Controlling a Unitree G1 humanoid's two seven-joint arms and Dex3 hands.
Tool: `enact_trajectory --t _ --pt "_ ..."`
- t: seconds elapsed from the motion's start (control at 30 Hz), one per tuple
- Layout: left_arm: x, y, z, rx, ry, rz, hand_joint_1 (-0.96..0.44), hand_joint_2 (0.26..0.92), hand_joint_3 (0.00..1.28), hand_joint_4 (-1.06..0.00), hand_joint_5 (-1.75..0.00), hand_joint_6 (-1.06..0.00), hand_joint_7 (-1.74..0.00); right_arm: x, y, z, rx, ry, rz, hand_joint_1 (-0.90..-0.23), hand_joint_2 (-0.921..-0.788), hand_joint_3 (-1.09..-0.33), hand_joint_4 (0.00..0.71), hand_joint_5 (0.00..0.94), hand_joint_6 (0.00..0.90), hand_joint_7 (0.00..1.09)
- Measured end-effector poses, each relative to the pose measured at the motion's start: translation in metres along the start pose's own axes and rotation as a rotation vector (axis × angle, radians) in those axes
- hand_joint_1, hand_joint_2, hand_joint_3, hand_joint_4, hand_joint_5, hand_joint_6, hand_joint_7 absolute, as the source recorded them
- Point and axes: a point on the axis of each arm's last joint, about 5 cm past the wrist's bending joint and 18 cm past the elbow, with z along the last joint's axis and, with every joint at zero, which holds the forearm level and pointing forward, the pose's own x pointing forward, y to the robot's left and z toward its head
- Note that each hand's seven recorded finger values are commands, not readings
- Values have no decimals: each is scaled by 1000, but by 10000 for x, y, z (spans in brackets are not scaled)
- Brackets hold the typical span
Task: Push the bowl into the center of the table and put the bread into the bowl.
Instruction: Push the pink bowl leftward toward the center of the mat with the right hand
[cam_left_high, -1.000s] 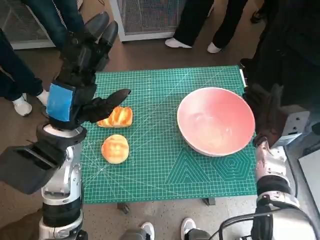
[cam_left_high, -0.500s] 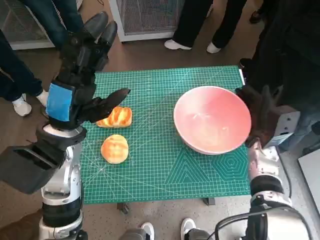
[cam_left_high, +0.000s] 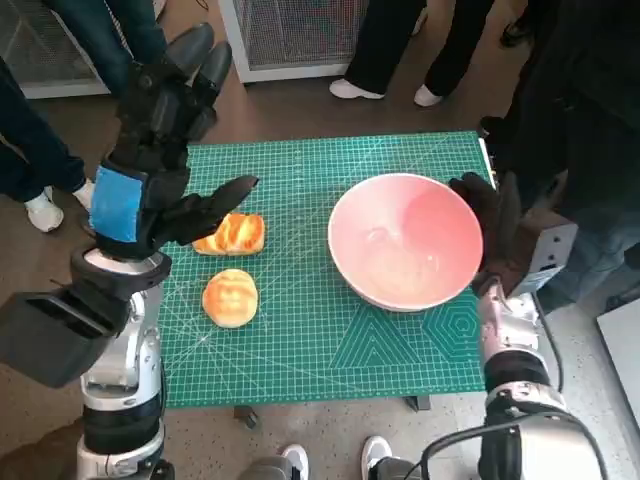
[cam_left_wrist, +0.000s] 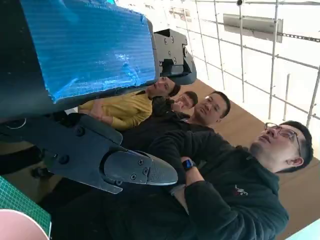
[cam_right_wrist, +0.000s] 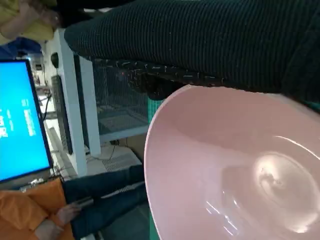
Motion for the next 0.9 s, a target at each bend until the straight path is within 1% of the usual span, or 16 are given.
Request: enact_trajectory --t 0.17,0.43,0.9 --pt "-1 2 0 1 1 0 -427 921 213 -257 -2 -13 -592 2 65 -24 12 4 14 -574 -921 -837 359 10 346 231" --pt "-12 15 -3 5 6 3 -425 921 211 -258 -2 -20 -587 14 169 -42 29 4 38 -575 -921 -835 353 4 354 231" --pt "-44 44 -12 14 18 12 -424 921 209 -255 0 -23 -569 84 367 36 51 -23 91 -579 -921 -850 337 0 337 224"
